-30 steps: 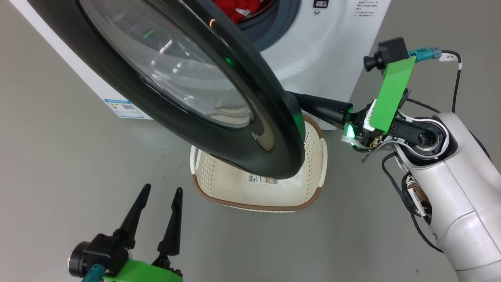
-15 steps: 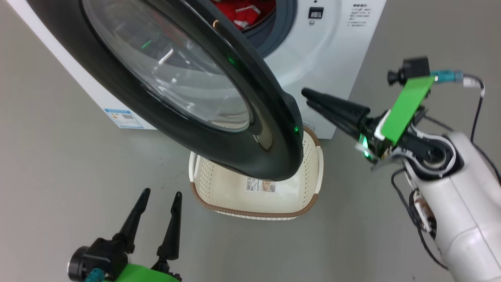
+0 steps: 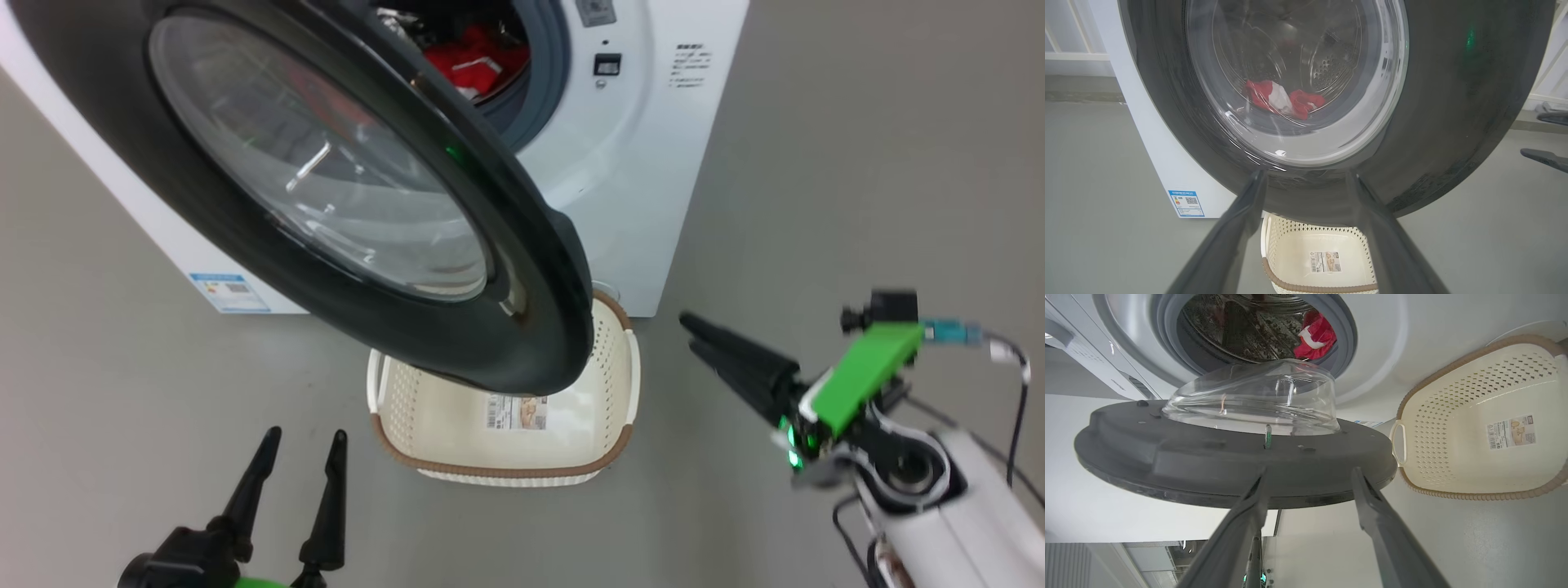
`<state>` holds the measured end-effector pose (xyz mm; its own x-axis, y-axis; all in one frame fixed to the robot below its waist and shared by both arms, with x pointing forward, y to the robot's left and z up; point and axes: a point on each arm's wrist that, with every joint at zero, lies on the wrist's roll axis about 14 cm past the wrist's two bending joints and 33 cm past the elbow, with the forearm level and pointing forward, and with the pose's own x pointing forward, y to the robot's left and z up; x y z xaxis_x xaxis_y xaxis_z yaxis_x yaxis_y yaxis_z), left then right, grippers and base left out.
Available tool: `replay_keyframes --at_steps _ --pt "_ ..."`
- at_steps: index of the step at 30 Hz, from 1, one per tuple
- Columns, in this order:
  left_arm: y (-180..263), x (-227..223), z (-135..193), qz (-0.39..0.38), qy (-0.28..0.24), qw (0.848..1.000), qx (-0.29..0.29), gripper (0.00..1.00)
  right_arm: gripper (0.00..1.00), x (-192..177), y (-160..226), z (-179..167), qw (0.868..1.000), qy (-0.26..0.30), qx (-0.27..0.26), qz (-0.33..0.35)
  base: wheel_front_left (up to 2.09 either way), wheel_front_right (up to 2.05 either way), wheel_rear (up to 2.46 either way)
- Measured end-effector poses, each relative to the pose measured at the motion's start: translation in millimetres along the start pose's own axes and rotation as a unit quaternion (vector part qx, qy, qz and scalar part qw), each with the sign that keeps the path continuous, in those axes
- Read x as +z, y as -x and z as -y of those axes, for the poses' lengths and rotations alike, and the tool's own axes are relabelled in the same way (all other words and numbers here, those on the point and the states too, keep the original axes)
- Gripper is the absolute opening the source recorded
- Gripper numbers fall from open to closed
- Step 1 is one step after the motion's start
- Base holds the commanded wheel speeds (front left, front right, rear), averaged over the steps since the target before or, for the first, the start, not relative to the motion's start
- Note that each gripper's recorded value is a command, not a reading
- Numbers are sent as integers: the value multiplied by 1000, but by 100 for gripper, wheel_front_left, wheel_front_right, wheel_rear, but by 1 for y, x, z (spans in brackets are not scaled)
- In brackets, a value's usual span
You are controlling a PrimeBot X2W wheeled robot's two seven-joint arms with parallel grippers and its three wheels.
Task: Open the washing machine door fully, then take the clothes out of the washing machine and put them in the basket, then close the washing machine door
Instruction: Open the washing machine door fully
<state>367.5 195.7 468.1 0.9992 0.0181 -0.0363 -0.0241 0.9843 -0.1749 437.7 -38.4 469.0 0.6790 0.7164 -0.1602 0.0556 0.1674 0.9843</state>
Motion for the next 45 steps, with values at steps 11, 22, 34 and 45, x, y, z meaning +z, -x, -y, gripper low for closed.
replay_keyframes --at_steps 11,22,34,45 --pt "-1 -1 3 0 2 1000 -5 100 100 4 52 56 992 -14 -76 96 0 0 0" --pt "-1 -5 6 -6 3 1000 -10 100 100 14 88 90 967 90 -158 177 0 0 0" --pt "-2 -8 8 -11 4 1000 -14 100 100 28 117 104 901 308 -207 224 0 0 0" --pt "-1 -6 7 -8 3 1000 -12 100 100 44 131 86 836 437 -222 247 0 0 0"
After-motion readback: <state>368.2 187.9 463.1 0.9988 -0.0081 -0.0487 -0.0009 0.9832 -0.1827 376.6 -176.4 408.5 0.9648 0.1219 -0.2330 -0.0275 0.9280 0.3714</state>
